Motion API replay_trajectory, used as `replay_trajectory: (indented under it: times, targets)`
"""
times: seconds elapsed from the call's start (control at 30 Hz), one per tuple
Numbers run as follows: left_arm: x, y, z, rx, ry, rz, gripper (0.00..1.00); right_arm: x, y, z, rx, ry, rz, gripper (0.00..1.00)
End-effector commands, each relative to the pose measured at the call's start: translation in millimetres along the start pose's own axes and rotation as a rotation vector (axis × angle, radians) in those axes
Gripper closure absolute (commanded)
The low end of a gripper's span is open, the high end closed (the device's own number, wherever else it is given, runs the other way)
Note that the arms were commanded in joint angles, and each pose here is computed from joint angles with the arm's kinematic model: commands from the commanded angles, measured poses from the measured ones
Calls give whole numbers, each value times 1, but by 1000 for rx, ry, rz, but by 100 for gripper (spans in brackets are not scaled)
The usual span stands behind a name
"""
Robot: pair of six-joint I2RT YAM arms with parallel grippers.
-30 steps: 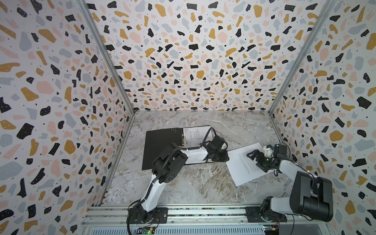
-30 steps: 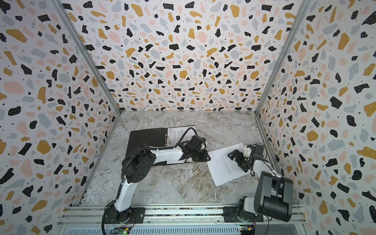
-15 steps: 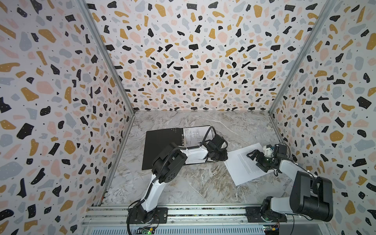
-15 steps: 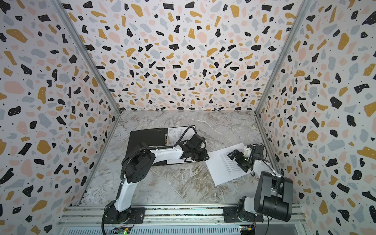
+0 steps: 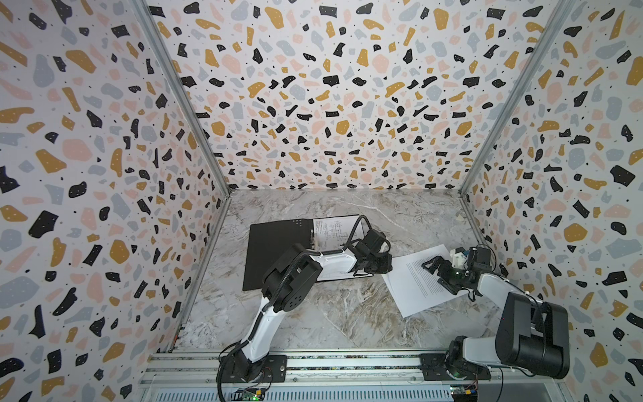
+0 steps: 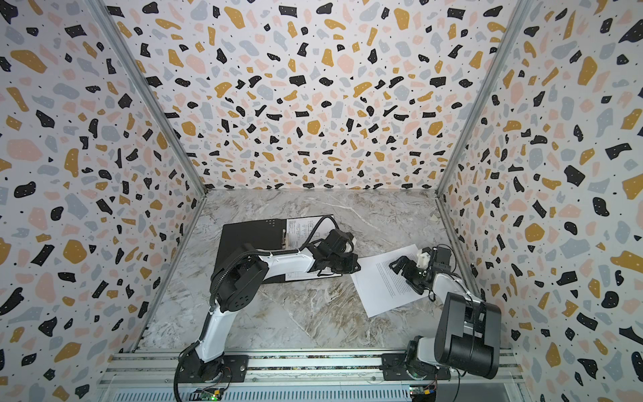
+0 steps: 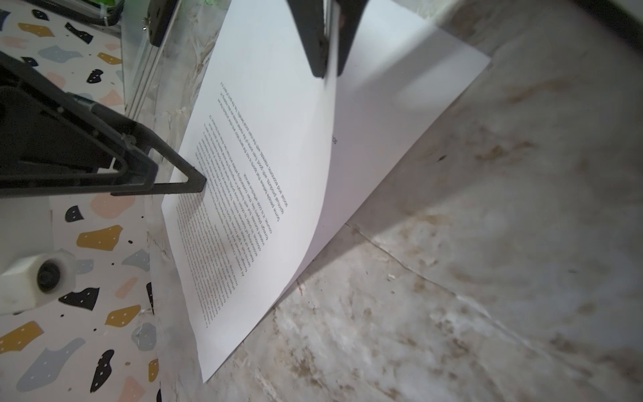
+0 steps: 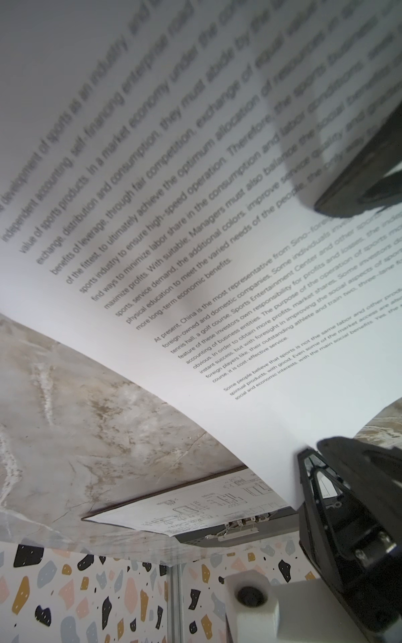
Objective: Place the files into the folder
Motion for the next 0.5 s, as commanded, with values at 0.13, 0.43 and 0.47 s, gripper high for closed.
replay_trajectory:
  times: [0.13, 0.43, 0.47]
  targets:
    - [20, -35, 2, -83, -61, -168, 100, -10, -10, 0, -72, 42, 46, 1]
    - [27, -142, 17, -150, -224, -495, 100, 3, -52, 55, 25, -72, -53, 1]
    - [25, -149, 17, -148, -231, -517, 100, 4, -55, 58, 35, -77, -61, 1]
Point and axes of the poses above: each gripper's point midway between its finger pads, its own y axis out along the fingers, its own z axis along the line the jaws close on, x = y × z, the point moved 10 cm from there along -y, back along the fingers, and after that the axes turned 9 degrees about y, right-handed, at the moved point
